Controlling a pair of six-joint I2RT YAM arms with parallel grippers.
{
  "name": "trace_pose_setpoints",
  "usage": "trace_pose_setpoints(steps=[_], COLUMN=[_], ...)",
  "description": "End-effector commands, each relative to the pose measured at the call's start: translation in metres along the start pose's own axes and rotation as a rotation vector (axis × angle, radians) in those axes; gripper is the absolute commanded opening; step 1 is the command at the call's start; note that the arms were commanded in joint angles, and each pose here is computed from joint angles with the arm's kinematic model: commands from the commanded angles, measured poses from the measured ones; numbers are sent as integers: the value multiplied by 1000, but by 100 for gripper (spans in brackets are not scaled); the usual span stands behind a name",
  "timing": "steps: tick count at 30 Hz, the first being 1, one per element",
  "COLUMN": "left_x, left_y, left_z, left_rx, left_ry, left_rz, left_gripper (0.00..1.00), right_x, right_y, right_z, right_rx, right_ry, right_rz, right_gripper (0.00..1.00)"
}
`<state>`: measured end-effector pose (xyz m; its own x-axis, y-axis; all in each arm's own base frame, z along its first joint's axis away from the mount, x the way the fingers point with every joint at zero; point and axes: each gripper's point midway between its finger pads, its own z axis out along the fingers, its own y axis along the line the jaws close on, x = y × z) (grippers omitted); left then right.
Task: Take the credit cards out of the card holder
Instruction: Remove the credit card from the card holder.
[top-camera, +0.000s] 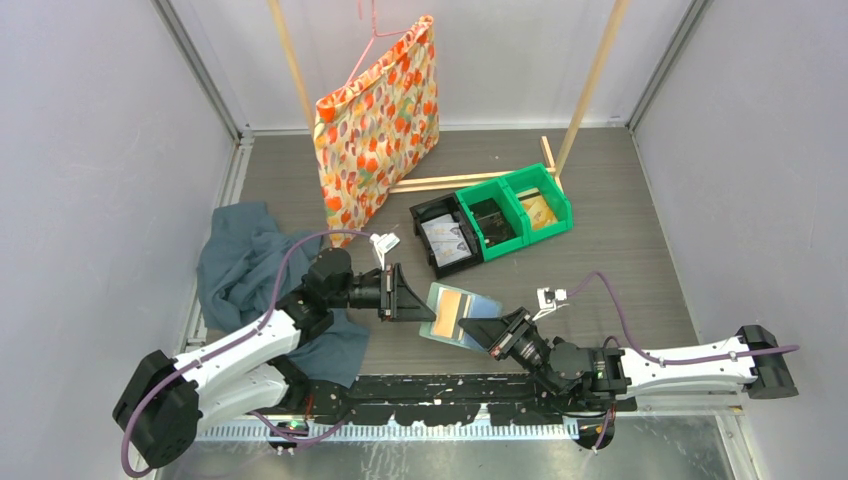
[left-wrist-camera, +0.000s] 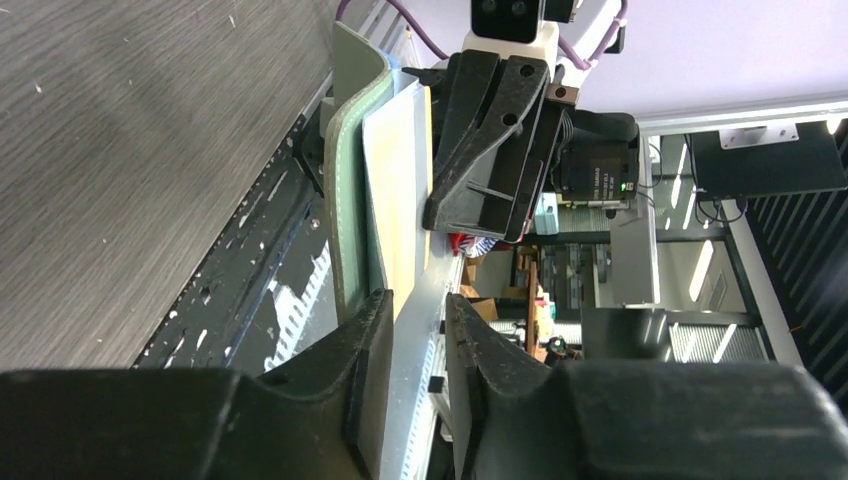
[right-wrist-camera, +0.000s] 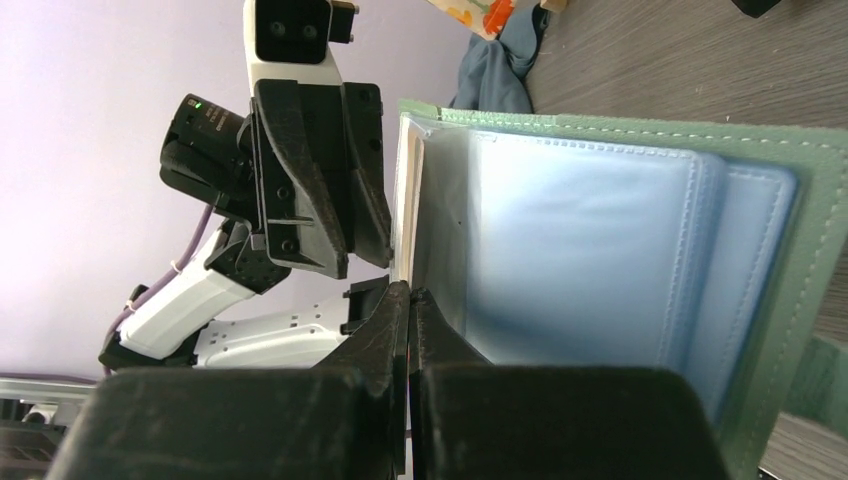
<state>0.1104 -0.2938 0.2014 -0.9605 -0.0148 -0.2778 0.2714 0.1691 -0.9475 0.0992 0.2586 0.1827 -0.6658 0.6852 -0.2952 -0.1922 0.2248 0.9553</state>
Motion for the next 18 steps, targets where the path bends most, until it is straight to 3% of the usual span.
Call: trace_pose_setpoints(steps=[1,6,18], left_x=[0,-1,-5], left_y=[-10,-7,1], left_z=[0,-1,-5], left_rx=[43,32,-48], left_ry=[-1,-8,-43], left_rz=[59,55,65], left_gripper=[22,1,1], right_x=[-12,-12,-14], right_y=[34,33,15], right_z=[2,2,-3], right_rx=[-63,-63,-34], right_ry=[-37,-37,-42], right_rz=[57,57,89], right_gripper=[1,1,1])
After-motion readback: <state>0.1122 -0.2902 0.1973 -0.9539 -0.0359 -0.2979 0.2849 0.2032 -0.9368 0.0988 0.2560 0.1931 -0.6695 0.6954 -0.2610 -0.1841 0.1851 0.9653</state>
